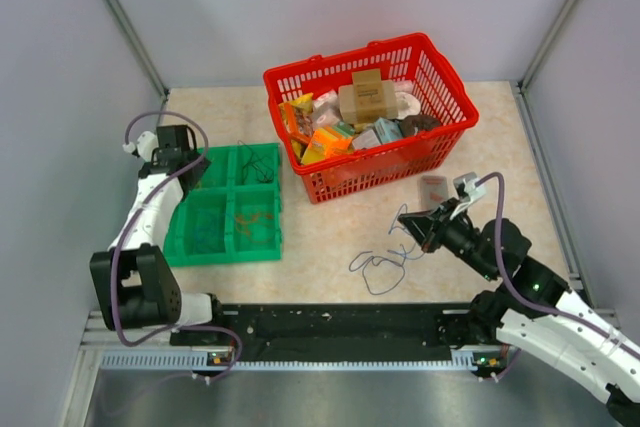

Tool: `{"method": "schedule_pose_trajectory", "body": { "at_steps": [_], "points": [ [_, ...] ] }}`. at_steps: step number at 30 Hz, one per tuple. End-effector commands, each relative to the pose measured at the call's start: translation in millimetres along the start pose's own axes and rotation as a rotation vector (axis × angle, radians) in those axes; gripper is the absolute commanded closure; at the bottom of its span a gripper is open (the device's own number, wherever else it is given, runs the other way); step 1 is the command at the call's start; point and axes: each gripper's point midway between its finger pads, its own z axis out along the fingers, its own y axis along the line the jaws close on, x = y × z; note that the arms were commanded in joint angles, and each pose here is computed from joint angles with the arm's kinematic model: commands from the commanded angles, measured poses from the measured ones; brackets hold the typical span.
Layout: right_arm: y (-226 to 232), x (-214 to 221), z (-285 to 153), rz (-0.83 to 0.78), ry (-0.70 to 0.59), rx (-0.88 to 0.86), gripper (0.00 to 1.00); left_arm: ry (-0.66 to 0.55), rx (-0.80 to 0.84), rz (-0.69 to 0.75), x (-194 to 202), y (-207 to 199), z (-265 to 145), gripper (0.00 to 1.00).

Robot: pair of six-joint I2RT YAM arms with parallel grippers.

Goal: Untangle the cables

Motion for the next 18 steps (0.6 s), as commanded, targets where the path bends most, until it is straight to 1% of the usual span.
{"method": "schedule_pose_trajectory", "body": {
  "at_steps": [1,3,4,6,11,14,18],
  "points": [
    [8.3,-14.4,-3.4,0.006,-0.064,-0.038,1.0,-0.012,-0.1,-0.097,-10.1,12.7,19.4,0.3],
    [7.2,-14.2,-4.4,0.0,-0.067,-0.036,1.0,-0.019,-0.096,-0.103,-11.7,12.4,25.7,0.35],
    [7.6,-14.3,-5.0,-0.001,-0.068,-0.038,1.0,-0.025,-0.092,-0.102,-12.6,11.6,28.0,0.41],
    [5.6,-12.7,-5.0,-0.004,-0.066,-0.032,1.0,-0.028,-0.087,-0.103,-13.0,10.0,32.2,0.46],
    [6.2,-13.4,-6.2,-0.005,-0.072,-0.037,1.0,0.003,-0.087,-0.099,-7.2,7.5,37.7,0.54],
    [4.9,-12.5,-7.2,-0.005,-0.072,-0.033,1.0,-0.015,-0.101,-0.087,-11.7,9.5,32.5,0.53],
    [3.5,-10.5,-6.5,-0.004,-0.07,-0.029,1.0,-0.042,-0.097,-0.077,-19.8,10.7,21.1,0.4]
  ]
}}
